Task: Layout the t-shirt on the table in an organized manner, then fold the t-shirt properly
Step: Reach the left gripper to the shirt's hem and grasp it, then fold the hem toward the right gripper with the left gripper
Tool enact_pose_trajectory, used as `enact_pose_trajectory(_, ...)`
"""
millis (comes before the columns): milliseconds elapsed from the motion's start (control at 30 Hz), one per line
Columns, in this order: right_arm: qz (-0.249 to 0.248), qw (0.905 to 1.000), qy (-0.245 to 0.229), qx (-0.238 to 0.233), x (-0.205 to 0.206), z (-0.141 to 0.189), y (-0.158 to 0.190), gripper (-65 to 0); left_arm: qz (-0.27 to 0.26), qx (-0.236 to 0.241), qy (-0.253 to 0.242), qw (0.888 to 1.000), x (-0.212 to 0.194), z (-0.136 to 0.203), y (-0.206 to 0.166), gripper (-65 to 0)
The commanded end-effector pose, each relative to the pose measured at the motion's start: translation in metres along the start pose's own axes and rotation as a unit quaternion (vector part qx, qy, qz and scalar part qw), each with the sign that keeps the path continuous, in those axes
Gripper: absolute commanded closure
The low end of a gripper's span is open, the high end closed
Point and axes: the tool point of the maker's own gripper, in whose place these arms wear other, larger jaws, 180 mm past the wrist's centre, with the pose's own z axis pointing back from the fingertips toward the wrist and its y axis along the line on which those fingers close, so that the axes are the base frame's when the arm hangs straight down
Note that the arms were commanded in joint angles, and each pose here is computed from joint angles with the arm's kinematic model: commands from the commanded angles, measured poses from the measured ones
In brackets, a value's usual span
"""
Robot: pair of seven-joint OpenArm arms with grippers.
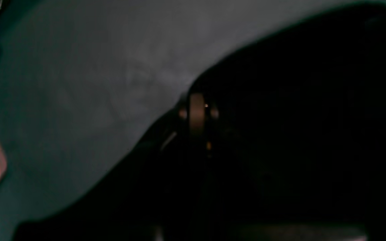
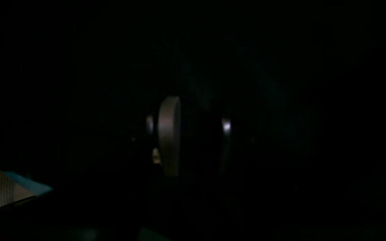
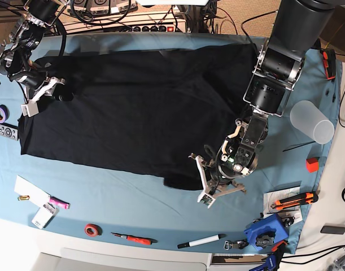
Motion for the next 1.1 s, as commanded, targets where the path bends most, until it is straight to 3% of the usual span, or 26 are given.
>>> enact_pose_trajectory(0,0.013,0.9996,-0.025,0.001,0.017,0.006,0.001,-16.1,-0.001,0.019,-0.026,0.999,0.027,0.005,0.015,0.0)
enact_pose_trajectory(100,0.013,0.9996,-0.025,0.001,0.017,0.006,0.001,-16.1,0.012,0.053,-0.016,0.998,0.024,0.011,0.034,0.0)
enact_pose_trajectory(367,0.013,0.9996,-0.025,0.001,0.017,0.006,0.001,-16.1,0.021,0.128,-0.061,0.99,0.046,0.042,0.09,0.0)
enact_pose_trajectory(467,0.013,0.9996,-0.026,0.001,0.018,0.006,0.001,-16.1,0.044,0.114,-0.067,0.99,0.047,0.044,0.092,0.0)
enact_pose_trajectory(567,0.014,0.9996,-0.027,0.002,0.018,0.006,0.001,-16.1,0.027,0.063,-0.058,0.996,0.042,0.04,0.074,0.0)
enact_pose_trajectory(600,0.014,0.9996,-0.027,0.002,0.019,0.006,0.001,-16.1,0.014,0.045,-0.058,0.997,0.041,0.039,0.067,-4.0)
enact_pose_trajectory(700,0.014,0.9995,-0.03,0.002,0.02,0.006,0.001,-16.1,-0.011,0.008,-0.079,0.997,0.049,0.039,0.051,-29.1)
enact_pose_trajectory(767,0.014,0.9992,-0.037,0.002,0.023,0.006,0.001,-16.1,-0.012,0.006,-0.119,0.993,0.063,0.041,0.049,-36.8)
enact_pose_trajectory(867,0.019,0.9991,-0.039,-0.001,0.029,0.004,0.002,-16.1,-0.011,0.005,-0.164,0.986,0.081,0.045,0.048,-36.9)
enact_pose_trajectory(1067,0.058,0.9983,-0.008,0.01,0.033,-0.017,0.019,-16.1,-0.017,-0.002,-0.161,0.987,0.102,0.028,0.045,-36.9)
